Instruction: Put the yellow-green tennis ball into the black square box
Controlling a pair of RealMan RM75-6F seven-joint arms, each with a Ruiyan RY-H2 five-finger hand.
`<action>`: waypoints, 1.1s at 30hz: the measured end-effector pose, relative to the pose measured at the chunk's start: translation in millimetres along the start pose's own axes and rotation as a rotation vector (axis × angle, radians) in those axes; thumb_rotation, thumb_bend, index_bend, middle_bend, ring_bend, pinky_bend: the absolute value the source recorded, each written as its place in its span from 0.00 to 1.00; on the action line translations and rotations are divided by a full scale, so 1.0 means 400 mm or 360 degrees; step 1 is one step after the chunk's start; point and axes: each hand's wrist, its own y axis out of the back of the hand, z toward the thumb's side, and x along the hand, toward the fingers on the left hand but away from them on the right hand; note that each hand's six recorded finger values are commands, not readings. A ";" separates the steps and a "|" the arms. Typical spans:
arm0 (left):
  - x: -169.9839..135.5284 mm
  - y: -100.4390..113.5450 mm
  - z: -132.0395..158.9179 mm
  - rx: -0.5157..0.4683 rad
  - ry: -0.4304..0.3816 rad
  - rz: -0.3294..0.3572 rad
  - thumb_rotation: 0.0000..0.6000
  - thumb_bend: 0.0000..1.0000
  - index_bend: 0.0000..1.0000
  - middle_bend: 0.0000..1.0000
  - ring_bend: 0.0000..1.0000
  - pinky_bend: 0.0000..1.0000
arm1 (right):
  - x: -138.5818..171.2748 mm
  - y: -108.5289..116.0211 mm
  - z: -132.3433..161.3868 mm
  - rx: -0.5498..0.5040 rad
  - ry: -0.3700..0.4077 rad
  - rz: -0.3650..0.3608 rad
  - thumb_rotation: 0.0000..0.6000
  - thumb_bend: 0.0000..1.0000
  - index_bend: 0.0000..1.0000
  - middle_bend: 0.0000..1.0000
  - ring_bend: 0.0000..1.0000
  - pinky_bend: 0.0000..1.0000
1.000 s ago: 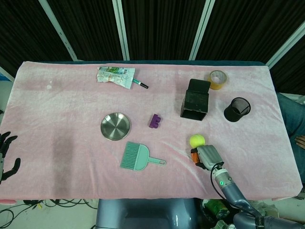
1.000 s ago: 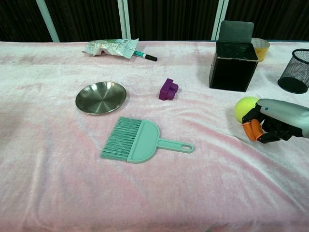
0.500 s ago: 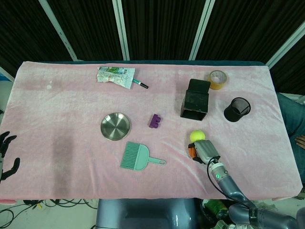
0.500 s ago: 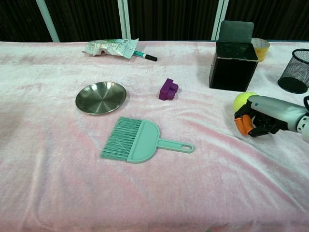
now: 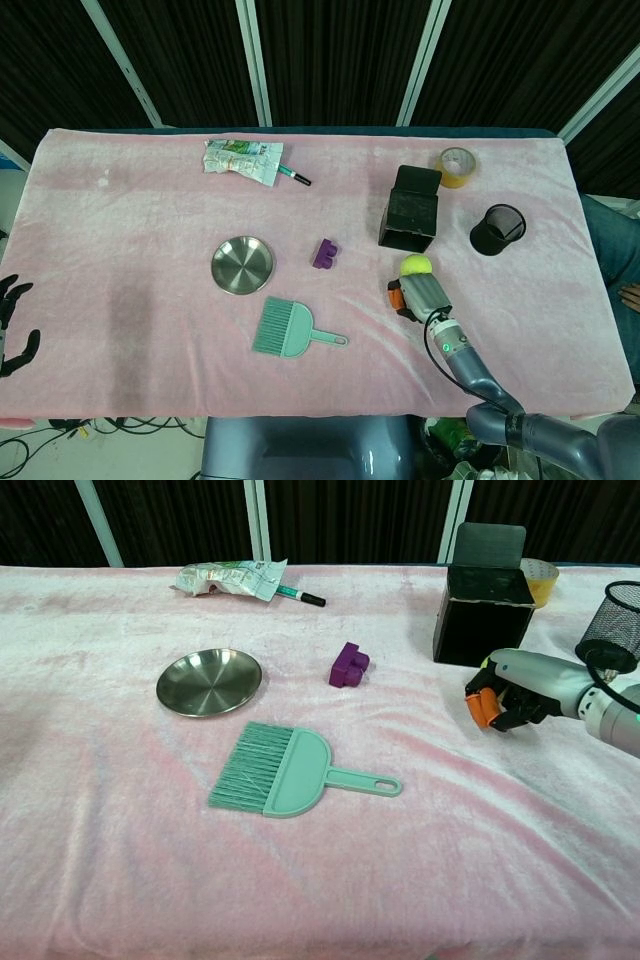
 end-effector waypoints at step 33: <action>0.004 0.000 -0.006 0.0003 0.0027 -0.0007 1.00 0.43 0.17 0.08 0.03 0.00 | -0.178 0.029 0.009 -0.0051 -0.0008 -0.0100 1.00 0.93 0.97 0.90 0.98 1.00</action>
